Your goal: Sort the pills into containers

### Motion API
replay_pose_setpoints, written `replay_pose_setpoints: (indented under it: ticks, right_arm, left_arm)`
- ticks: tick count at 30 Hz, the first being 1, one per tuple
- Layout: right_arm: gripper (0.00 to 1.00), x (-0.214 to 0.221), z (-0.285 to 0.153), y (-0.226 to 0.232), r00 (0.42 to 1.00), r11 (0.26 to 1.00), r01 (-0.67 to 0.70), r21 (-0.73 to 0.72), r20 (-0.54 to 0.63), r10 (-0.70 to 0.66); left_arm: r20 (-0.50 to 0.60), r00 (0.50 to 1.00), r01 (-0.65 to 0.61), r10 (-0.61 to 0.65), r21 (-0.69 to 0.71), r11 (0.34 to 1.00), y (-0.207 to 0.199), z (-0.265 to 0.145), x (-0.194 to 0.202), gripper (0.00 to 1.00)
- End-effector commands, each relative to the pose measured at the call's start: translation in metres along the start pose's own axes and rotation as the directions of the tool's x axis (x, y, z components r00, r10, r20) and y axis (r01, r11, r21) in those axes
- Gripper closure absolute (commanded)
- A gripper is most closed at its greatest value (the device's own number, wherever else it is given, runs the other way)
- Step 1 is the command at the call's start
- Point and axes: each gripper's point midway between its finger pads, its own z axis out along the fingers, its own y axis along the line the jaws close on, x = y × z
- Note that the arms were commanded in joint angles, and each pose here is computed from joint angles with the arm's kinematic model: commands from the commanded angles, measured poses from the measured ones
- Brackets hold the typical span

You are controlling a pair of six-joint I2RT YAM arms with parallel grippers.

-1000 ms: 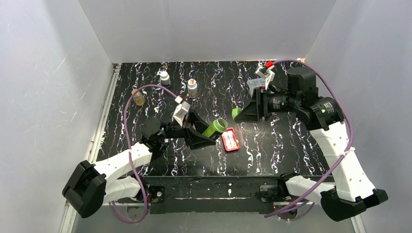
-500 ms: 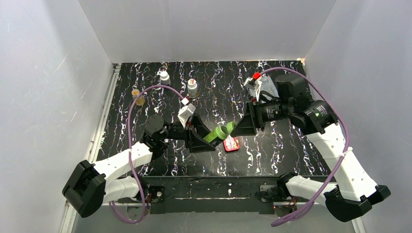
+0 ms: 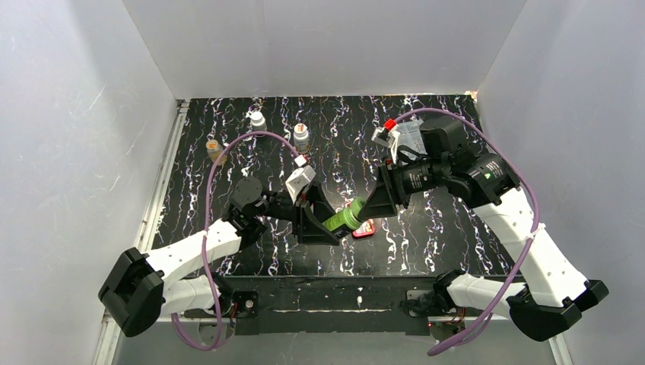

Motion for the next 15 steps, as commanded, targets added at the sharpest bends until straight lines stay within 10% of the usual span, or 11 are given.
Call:
replay_pose_setpoints:
  ticks: [1,15]
  right_arm:
    - [0.69,-0.004,-0.001,0.011,0.998,0.998,0.055,-0.018,0.003,-0.055]
    - [0.70,-0.004,-0.003,0.007,0.998,0.998,0.057,0.025,0.032,-0.058]
  left_arm:
    - [-0.002,0.998,-0.060,0.060,0.042,0.997,-0.009,0.006,-0.016,1.00]
    - [0.102,0.991,-0.085,0.091,-0.061,0.994,0.008,0.007,-0.031,1.00]
